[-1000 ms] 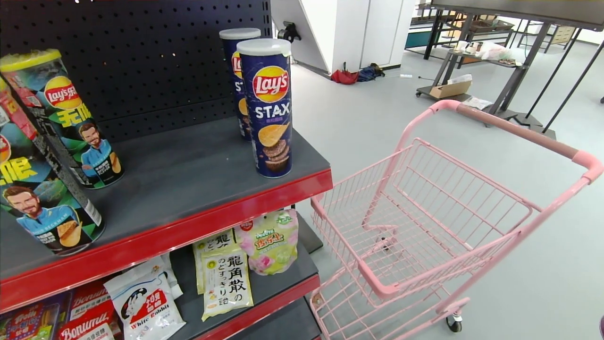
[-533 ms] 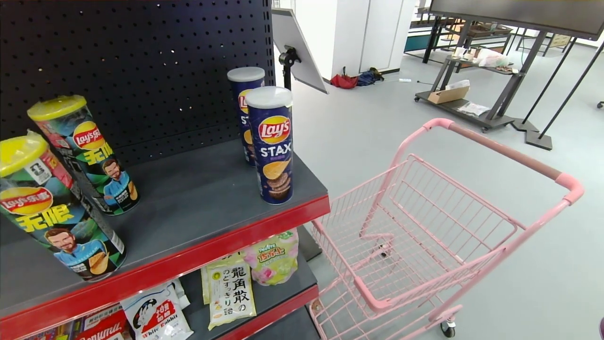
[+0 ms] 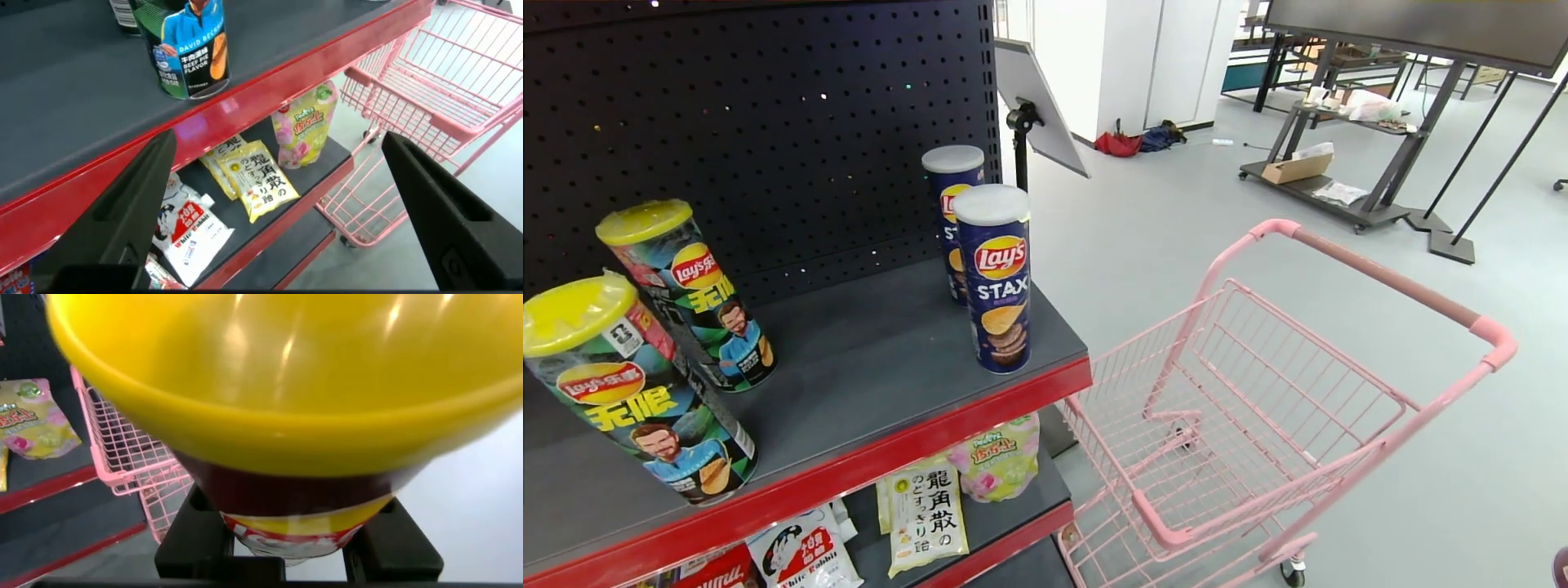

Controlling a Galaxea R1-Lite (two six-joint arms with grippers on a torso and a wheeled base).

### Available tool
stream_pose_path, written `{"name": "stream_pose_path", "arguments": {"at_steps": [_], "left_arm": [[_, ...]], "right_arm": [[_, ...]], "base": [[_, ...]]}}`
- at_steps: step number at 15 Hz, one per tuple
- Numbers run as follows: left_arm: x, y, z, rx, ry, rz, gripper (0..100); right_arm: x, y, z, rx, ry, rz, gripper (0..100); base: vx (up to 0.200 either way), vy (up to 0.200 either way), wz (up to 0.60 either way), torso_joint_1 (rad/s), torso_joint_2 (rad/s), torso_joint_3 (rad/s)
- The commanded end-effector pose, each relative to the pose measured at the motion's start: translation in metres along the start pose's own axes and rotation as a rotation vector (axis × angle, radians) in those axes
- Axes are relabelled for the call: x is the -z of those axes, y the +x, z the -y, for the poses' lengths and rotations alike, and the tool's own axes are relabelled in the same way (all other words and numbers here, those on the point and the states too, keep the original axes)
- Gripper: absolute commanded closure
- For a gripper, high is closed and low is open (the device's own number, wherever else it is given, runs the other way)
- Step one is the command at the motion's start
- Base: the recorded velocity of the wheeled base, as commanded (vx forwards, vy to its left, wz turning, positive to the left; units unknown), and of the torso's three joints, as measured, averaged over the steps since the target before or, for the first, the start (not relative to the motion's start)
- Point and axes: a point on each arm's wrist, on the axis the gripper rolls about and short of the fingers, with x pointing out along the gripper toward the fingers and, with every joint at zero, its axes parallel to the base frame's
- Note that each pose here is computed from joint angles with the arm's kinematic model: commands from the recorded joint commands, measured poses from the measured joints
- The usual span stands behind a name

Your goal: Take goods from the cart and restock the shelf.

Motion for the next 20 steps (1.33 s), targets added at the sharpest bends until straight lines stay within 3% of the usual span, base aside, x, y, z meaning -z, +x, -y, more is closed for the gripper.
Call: {"name": "stream_pose_path", "arguments": {"at_steps": [1, 12, 16, 20], "left_arm": [[0.0, 0.0, 0.0, 0.0, 0.0, 0.0, 0], [0.0, 0.0, 0.0, 0.002, -0.002, 0.002, 0], [0.0, 0.0, 0.0, 0.003, 0.0, 0.002, 0], [0.0, 0.0, 0.0, 0.003, 0.0, 0.003, 0]], "right_arm": [[0.0, 0.003, -0.001, -0.003, -0.005, -0.015, 100], [0.009, 0.005, -0.002, -0.006, -0.01, -0.037, 100], [0.013, 0.002, -0.002, -0.009, -0.007, -0.024, 100], [0.015, -0.002, -0.002, -0.011, -0.002, -0.008, 100]], "base": [[0.0, 0.0, 0.6, 0.007, -0.02, -0.007], [0.0, 0.0, 0.6, 0.006, 0.0, 0.002], [0.0, 0.0, 0.0, 0.0, 0.0, 0.0], [0.0, 0.2, 0.0, -0.001, 0.0, 0.002]]}}
